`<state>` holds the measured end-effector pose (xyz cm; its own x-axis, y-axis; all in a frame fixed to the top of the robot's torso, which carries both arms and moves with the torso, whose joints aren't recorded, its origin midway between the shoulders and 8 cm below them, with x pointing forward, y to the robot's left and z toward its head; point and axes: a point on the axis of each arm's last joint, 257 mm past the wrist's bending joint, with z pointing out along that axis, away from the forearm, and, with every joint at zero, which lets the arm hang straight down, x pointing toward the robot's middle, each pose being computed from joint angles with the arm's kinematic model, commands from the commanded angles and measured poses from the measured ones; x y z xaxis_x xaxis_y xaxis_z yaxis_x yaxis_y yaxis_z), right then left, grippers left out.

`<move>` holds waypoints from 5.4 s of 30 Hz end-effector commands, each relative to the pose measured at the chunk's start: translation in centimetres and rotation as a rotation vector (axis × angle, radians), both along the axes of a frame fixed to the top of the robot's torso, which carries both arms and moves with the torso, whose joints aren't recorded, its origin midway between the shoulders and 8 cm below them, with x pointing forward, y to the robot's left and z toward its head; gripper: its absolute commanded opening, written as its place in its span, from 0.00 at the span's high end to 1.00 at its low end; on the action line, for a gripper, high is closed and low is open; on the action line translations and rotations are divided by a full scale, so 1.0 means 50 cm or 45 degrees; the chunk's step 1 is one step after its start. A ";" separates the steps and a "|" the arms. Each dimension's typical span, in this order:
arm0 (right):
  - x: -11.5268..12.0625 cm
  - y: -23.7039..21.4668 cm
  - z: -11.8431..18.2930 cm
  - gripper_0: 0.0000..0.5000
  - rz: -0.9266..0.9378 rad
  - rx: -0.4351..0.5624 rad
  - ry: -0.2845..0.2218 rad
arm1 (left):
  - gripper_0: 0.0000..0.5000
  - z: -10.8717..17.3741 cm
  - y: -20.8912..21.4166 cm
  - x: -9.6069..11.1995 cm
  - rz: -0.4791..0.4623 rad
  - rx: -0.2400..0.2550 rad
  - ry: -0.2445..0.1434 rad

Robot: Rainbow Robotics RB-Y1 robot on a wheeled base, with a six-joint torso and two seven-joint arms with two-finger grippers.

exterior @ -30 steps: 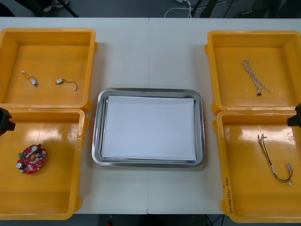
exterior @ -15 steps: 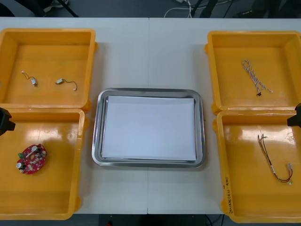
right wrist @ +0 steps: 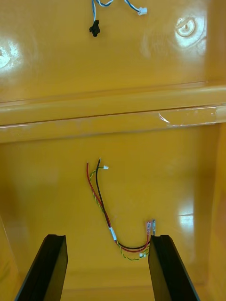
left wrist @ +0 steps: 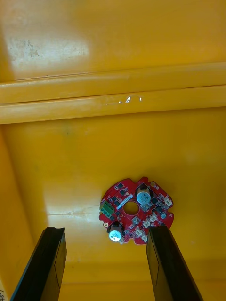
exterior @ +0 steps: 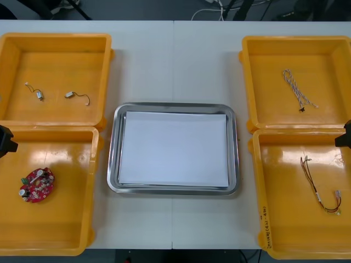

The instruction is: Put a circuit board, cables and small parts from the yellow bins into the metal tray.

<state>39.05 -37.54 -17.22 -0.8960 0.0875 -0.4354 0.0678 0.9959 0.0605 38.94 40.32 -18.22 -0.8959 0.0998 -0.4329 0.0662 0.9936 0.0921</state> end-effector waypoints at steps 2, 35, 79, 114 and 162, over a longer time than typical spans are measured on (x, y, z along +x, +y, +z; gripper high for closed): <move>0.040 -0.047 0.118 0.00 -0.014 -0.136 -0.198 | 0.00 -0.033 0.025 -0.035 0.139 -0.011 0.064; -0.008 -0.008 0.030 0.00 0.092 -0.101 -0.126 | 0.00 -0.033 0.044 -0.041 0.529 -0.269 -0.013; -0.107 0.002 -0.170 0.00 0.353 -0.138 -0.039 | 0.00 -0.254 0.039 -0.039 0.786 -0.451 -0.036; -0.097 -0.022 -0.310 0.00 0.386 -0.165 -0.036 | 1.00 -0.288 0.034 -0.058 0.756 -0.418 -0.017; -0.095 -0.007 -0.360 0.18 0.412 -0.202 -0.007 | 1.00 0.035 0.040 0.025 0.495 -0.207 -0.022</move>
<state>34.55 -37.26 -34.82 -0.8602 -0.2515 -0.4437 -0.2442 0.9668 -0.0746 38.54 42.82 -19.87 -0.8365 -0.4130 -0.3601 -0.3965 0.9098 -0.1222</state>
